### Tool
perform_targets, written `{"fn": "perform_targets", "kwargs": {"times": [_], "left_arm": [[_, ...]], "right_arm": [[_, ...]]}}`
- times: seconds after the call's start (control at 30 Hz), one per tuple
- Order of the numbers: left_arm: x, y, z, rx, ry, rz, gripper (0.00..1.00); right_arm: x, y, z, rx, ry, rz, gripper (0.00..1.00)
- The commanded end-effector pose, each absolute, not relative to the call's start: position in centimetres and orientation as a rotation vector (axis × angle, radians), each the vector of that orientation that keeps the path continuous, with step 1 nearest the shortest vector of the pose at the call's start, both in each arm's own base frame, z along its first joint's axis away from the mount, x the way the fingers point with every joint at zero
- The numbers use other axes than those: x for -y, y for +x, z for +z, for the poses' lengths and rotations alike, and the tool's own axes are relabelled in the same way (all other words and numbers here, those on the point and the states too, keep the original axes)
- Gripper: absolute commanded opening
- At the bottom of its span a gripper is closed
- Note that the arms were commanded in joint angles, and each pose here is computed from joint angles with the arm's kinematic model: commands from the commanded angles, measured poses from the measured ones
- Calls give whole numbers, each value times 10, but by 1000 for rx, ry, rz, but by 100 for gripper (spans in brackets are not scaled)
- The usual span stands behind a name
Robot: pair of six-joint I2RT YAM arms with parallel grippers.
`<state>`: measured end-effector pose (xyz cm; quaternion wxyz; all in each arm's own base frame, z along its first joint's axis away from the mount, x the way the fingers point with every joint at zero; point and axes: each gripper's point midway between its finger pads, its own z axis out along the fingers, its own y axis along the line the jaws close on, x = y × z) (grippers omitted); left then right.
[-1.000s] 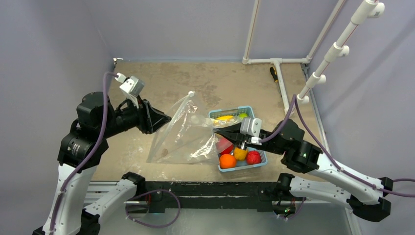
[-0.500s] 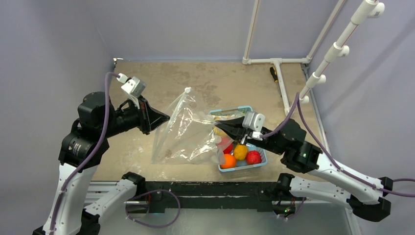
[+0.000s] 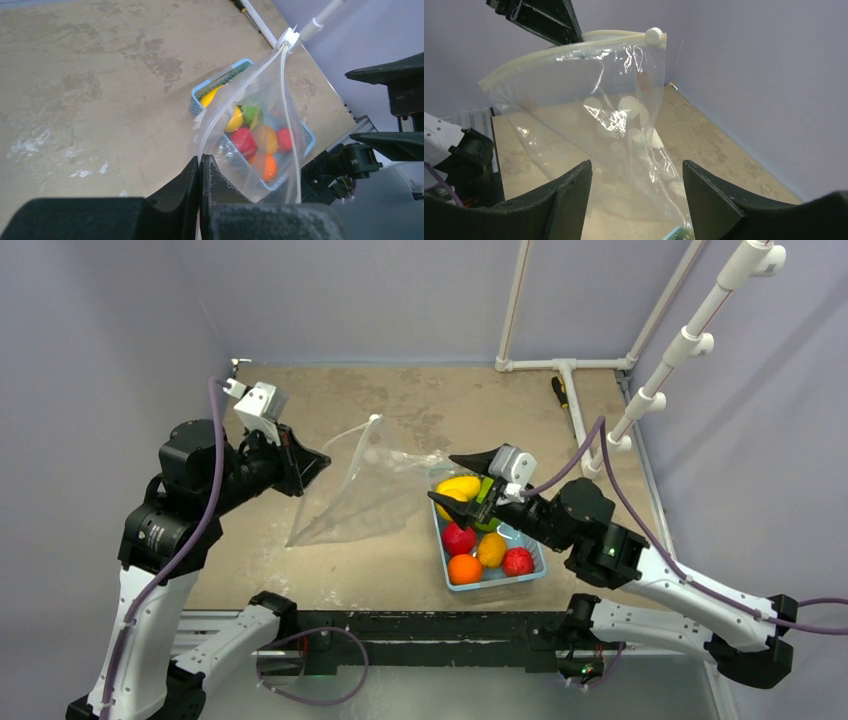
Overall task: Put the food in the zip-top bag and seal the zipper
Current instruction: Open the zipper of the food storage bag at the center of the board.
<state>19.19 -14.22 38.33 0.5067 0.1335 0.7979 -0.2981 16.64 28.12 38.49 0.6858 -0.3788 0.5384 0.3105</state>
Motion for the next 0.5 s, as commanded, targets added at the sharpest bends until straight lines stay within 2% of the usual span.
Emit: {"fn": "perform_targets", "kwargs": {"times": [0.0,0.1,0.47], "left_arm": [[119,206,394,-1906,198,-572,0],[110,213,392,-1914,147,-518,0],[78,236,381,-1948,-42,-319,0]], "right_arm": [[-286,176,416,-1222,-726,737,71],[-294,184,419,-1272,-688,750,74],[-342,201,411,-1415,-634,851,72]]}}
